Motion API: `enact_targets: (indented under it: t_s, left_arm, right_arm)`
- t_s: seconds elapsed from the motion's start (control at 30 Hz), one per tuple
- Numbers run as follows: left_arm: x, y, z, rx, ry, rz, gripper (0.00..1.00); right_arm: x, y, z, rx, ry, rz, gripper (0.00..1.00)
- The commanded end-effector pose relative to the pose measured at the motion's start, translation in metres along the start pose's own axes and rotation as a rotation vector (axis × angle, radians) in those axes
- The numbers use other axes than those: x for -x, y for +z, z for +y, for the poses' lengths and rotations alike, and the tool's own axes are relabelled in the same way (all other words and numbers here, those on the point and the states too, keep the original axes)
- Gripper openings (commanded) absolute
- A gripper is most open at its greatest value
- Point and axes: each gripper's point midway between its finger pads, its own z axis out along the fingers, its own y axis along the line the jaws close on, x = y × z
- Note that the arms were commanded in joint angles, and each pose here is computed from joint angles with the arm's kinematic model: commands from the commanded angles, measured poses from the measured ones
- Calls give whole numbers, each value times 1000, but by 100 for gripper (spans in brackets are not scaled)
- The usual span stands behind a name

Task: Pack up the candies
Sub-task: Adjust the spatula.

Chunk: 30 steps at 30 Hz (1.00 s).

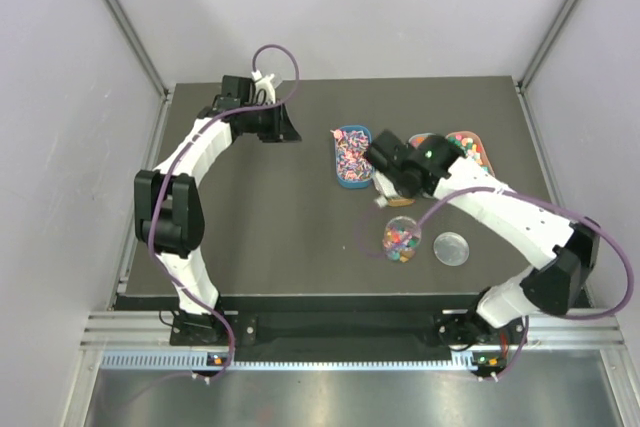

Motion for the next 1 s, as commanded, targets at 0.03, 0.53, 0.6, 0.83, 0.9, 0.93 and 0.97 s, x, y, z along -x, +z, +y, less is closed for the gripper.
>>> enact_targets:
  t_s: [0.03, 0.53, 0.6, 0.83, 0.9, 0.93, 0.97]
  left_arm:
    - [37, -39, -85, -221, 133, -124, 30]
    - [66, -37, -150, -473, 58, -75, 47]
    - [47, -28, -156, -474, 60, -19, 47]
    - [15, 0, -155, -387, 155, 32, 46]
    - [11, 3, -154, -372, 163, 39, 46]
    - [8, 6, -151, -360, 160, 49, 45]
    - [6, 7, -149, -344, 159, 51, 44]
  right_arm:
    - [7, -14, -20, 71, 280, -204, 0]
    - [85, 13, -54, 252, 694, -529, 0]
    - [88, 13, -63, 274, 731, -569, 0]
    - [86, 9, -70, 287, 780, -586, 0]
    - [83, 8, -69, 282, 786, -584, 0]
    - [83, 8, -68, 278, 787, -584, 0]
    - [83, 9, -66, 283, 787, -581, 0]
